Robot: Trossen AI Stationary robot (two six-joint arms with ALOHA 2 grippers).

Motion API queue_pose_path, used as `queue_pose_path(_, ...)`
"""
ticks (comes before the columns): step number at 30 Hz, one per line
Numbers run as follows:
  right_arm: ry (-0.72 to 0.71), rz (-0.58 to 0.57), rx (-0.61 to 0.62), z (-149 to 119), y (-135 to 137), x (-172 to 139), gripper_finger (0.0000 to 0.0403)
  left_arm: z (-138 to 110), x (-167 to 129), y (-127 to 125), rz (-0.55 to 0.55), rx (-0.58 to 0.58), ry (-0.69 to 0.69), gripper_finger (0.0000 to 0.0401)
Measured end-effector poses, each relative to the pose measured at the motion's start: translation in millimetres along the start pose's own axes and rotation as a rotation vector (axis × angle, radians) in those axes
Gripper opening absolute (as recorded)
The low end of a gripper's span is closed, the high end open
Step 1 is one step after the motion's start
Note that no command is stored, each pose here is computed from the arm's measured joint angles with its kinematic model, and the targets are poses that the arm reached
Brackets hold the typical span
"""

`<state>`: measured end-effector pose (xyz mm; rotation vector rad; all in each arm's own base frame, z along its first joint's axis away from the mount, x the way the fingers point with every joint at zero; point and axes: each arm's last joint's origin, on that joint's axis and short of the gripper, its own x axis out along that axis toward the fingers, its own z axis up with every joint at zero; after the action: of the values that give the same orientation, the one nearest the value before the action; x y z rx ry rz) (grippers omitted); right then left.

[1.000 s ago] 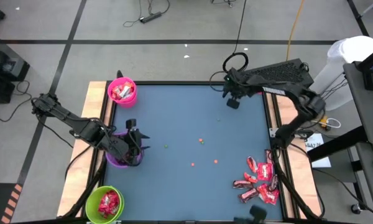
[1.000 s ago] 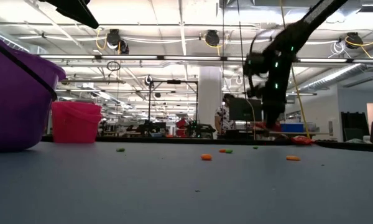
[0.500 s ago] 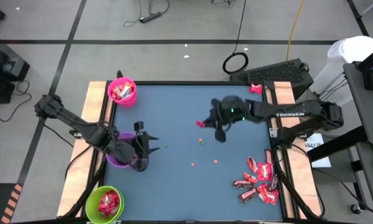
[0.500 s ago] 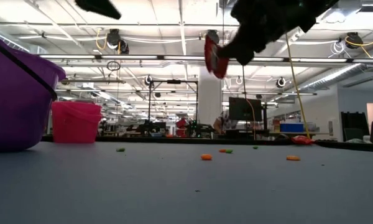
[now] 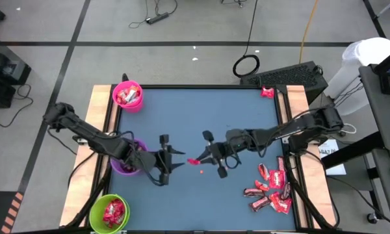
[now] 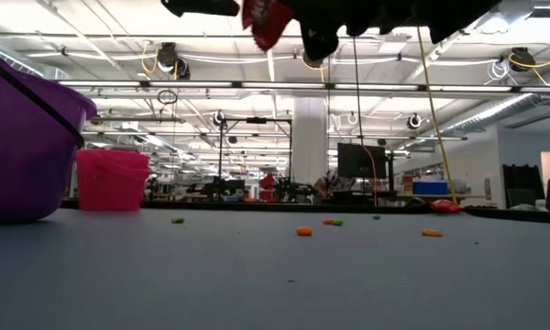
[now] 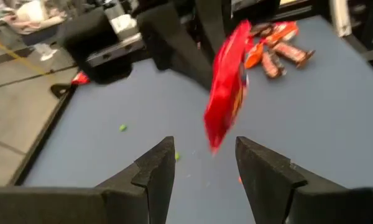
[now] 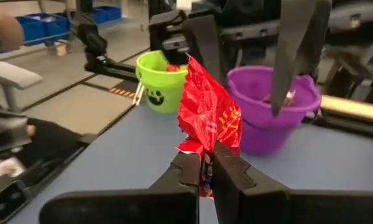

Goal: Organize candy in baskets
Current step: Put the red candy into the green bucket

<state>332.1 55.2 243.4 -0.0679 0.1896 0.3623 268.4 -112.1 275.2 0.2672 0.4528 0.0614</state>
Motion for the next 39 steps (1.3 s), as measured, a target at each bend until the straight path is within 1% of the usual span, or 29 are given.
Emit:
queue_pose_path(4, 0.005, -0.077, -0.042, -8.3, 2.7, 9.9, 0.0008, -1.1, 8.3, -5.5, -0.108, -0.008, -0.009, 0.0176)
queue_pose_path(6, 0.0, -0.075, -0.045, -11.3, 2.7, 13.3, 0.0008, -1.1, 10.0, -7.9, -0.145, -0.009, -0.014, 0.0176)
queue_pose_path(8, -0.016, -0.075, -0.049, -13.3, 2.9, 16.7, 0.0008, -1.6, 11.5, -8.7, -0.134, -0.008, -0.014, 0.0176)
queue_pose_path(11, -0.066, -0.084, -0.065, -14.1, 3.0, 21.7, 0.0008, -1.6, 12.6, -5.8, -0.088, -0.012, -0.012, 0.0176)
queue_pose_path(13, -0.095, -0.089, -0.079, -13.1, 2.6, 22.9, 0.0008, -1.9, 13.8, -3.6, -0.08, -0.015, -0.009, 0.0176)
queue_pose_path(18, -0.114, -0.095, -0.091, -11.4, 2.1, 22.8, 0.0008, -2.2, 14.7, -2.0, -0.073, -0.016, -0.006, 0.0172)
queue_pose_path(20, -0.128, -0.095, -0.082, -10.0, 2.3, 22.8, 0.0008, -2.5, 15.2, -0.9, -0.07, -0.016, -0.002, 0.0158)
queue_pose_path(23, -0.13, -0.093, -0.047, -9.9, 2.0, 22.7, 0.0013, -3.2, 15.4, -0.6, -0.07, -0.014, 0.004, 0.0119)
queue_pose_path(26, -0.133, -0.091, -0.023, -9.6, 2.0, 22.7, 0.0038, -3.1, 15.4, -0.6, -0.07, -0.014, 0.003, 0.0073)
queue_pose_path(28, -0.133, -0.089, -0.02, -9.7, 2.5, 22.8, 0.0064, -3.1, 15.4, -0.6, -0.07, -0.008, 0.003, 0.0047)
queue_pose_path(30, -0.127, -0.086, -0.02, -9.5, 3.0, 22.3, 0.0093, -3.2, 15.4, -0.6, -0.07, -0.004, 0.004, 0.0031)
queue_pose_path(34, -0.068, -0.073, -0.014, -2.0, 7.5, 11.8, 0.0141, -3.2, 8.3, -3.6, -0.087, 0.01, 0.034, 0.0029)
queue_pose_path(37, -0.001, -0.052, -0.002, 1.5, 14.3, 3.7, 0.0163, 4.2, -3.1, -12.3, -0.127, -0.018, 0.039, 0.004)
queue_pose_path(39, 0.064, -0.032, 0.002, -2.6, 20.4, 2.3, 0.0172, 4.5, -13.3, -20.3, -0.161, -0.016, 0.067, 0.0042)
